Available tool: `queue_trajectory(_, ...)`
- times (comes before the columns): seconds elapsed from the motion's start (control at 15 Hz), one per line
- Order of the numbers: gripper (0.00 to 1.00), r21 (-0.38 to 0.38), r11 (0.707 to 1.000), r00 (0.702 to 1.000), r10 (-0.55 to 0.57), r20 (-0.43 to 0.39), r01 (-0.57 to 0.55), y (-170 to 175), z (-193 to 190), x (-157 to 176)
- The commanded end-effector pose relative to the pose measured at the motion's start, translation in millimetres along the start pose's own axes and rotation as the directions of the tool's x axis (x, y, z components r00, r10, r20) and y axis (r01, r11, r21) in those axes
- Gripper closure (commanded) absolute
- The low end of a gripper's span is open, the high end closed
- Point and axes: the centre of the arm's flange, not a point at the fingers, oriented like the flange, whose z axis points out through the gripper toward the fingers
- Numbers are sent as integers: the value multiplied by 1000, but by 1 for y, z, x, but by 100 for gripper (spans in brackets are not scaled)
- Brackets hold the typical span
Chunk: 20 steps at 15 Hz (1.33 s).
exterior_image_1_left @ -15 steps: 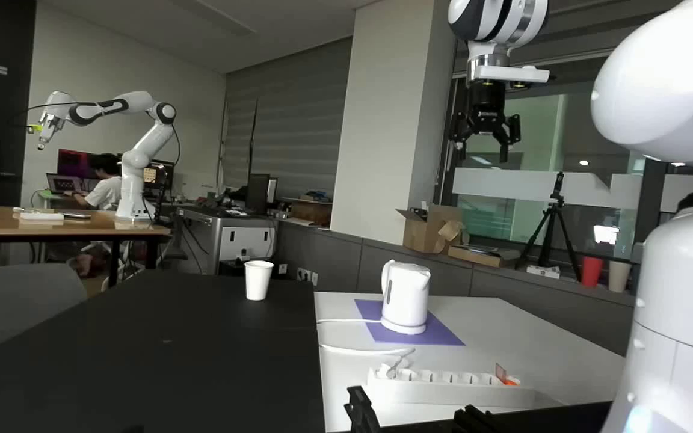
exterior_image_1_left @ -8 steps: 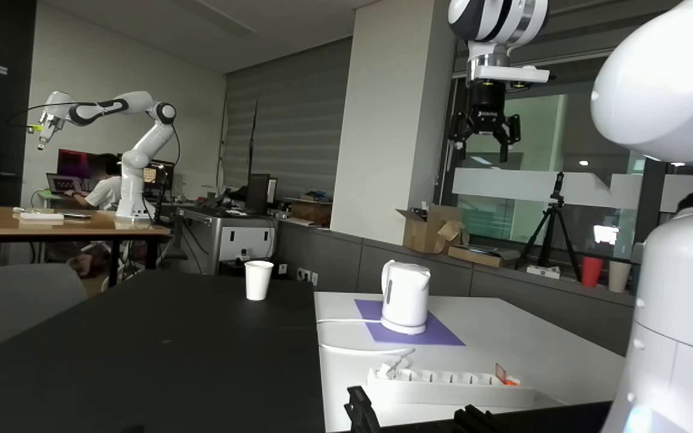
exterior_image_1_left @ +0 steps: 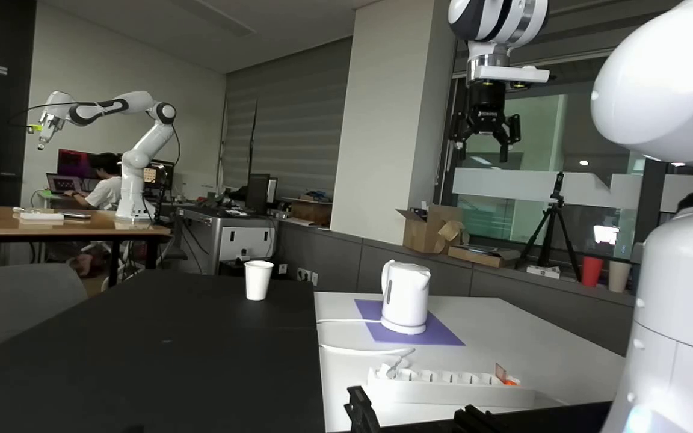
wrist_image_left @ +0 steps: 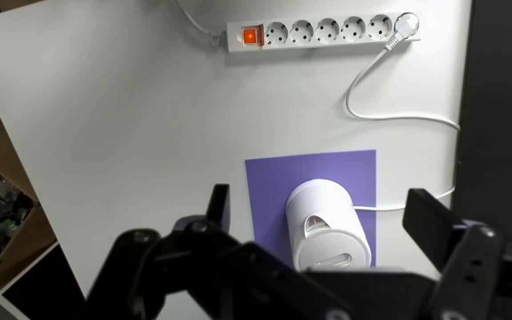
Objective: Press the switch on the electric kettle
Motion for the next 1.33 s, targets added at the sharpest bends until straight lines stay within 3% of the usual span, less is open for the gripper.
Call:
queue_trajectory(0.0,0,0,1000,1000,0,0,0,0,0,0)
queue_trajectory(0.8,0,-1,1000,1000,-8,-3,7,0,1,2)
queue_trajectory(1.27,0,14,981,980,-193,55,193,-3,32,83)
